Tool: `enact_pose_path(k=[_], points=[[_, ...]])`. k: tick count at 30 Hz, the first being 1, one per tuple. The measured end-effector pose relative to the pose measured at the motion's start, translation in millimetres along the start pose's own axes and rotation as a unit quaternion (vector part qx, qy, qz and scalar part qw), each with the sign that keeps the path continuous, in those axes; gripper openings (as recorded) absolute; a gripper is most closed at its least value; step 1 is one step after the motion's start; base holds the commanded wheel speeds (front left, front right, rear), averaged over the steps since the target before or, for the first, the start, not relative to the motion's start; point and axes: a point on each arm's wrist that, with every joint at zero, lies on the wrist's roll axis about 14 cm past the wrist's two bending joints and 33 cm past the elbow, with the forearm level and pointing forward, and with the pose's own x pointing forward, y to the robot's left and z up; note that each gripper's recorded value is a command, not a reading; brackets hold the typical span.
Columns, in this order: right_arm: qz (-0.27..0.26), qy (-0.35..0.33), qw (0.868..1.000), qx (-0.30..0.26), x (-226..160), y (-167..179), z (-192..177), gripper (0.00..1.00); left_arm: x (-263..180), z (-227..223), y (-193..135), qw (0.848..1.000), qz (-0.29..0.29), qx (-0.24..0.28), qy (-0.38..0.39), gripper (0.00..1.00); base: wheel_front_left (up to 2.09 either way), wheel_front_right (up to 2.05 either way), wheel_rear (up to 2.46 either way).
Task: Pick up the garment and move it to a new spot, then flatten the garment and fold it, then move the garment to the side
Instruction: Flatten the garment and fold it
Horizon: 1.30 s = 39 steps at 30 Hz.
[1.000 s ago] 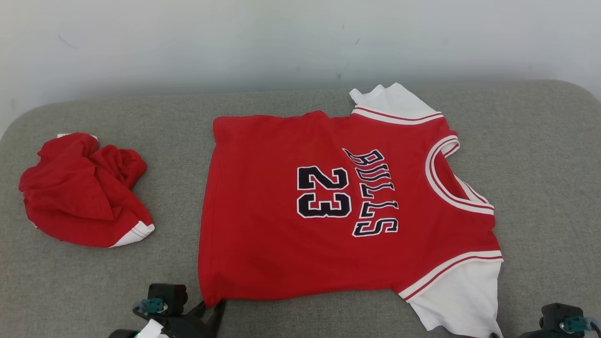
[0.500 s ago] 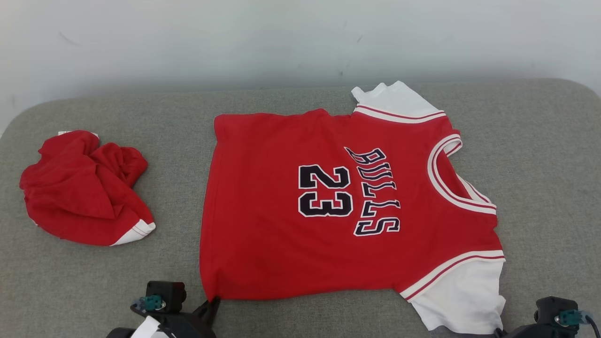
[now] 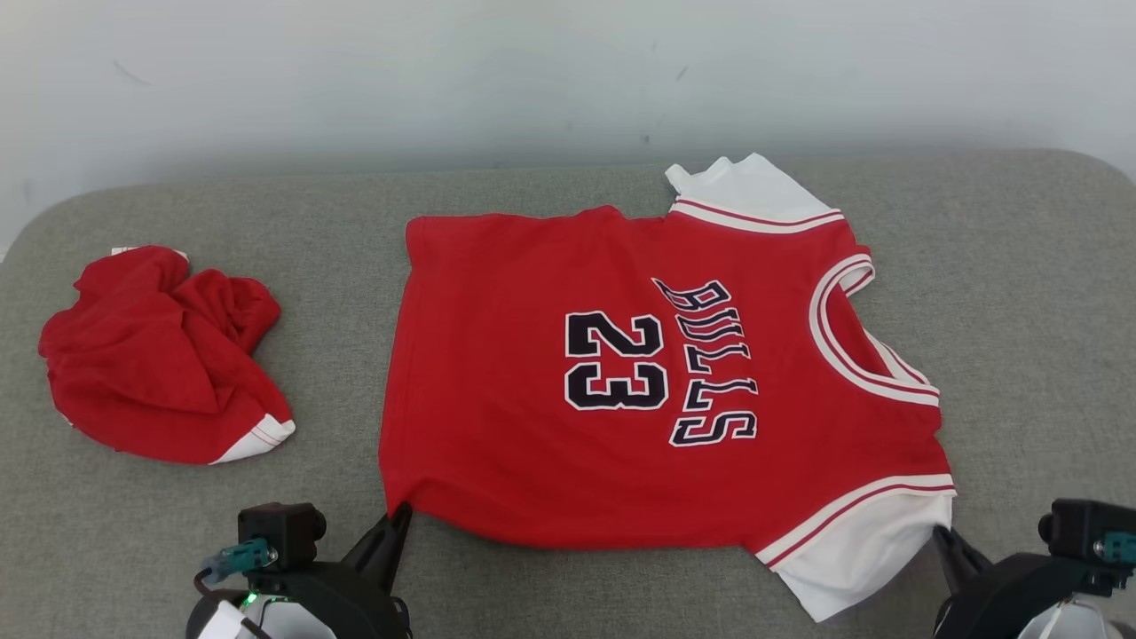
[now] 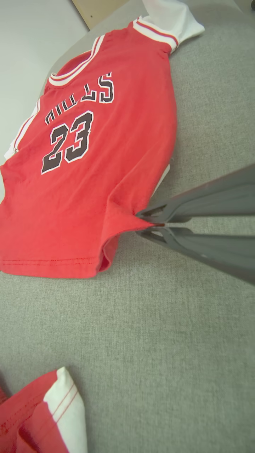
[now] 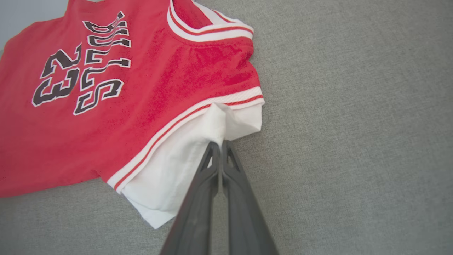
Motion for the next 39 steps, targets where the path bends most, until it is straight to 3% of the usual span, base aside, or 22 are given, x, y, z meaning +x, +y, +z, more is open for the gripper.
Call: enact_pose_path(k=[6, 14, 30, 39], points=[[0.031, -0.045, 0.998, -0.012, 4, 16, 37, 0.0, 1, 6, -6, 1.0, -0.013, 0.016, -0.003, 0.0, 0.0, 0.0, 0.0], [0.02, -0.08, 0.994, -0.066, 21, 18, 75, 0.0, 15, 15, -1, 0.999, -0.014, 0.038, 0.016, 0.0, 0.0, 0.0, 0.0], [0.049, -0.095, 0.99, -0.089, 56, 49, 107, 0.0, 43, 34, 11, 0.998, 0.006, 0.053, 0.043, 0.0, 0.0, 0.0, 0.0], [0.036, -0.106, 0.985, -0.134, 75, 53, 120, 0.0, 55, 41, 22, 0.998, 0.03, 0.043, 0.047, 0.0, 0.0, 0.0, 0.0]])
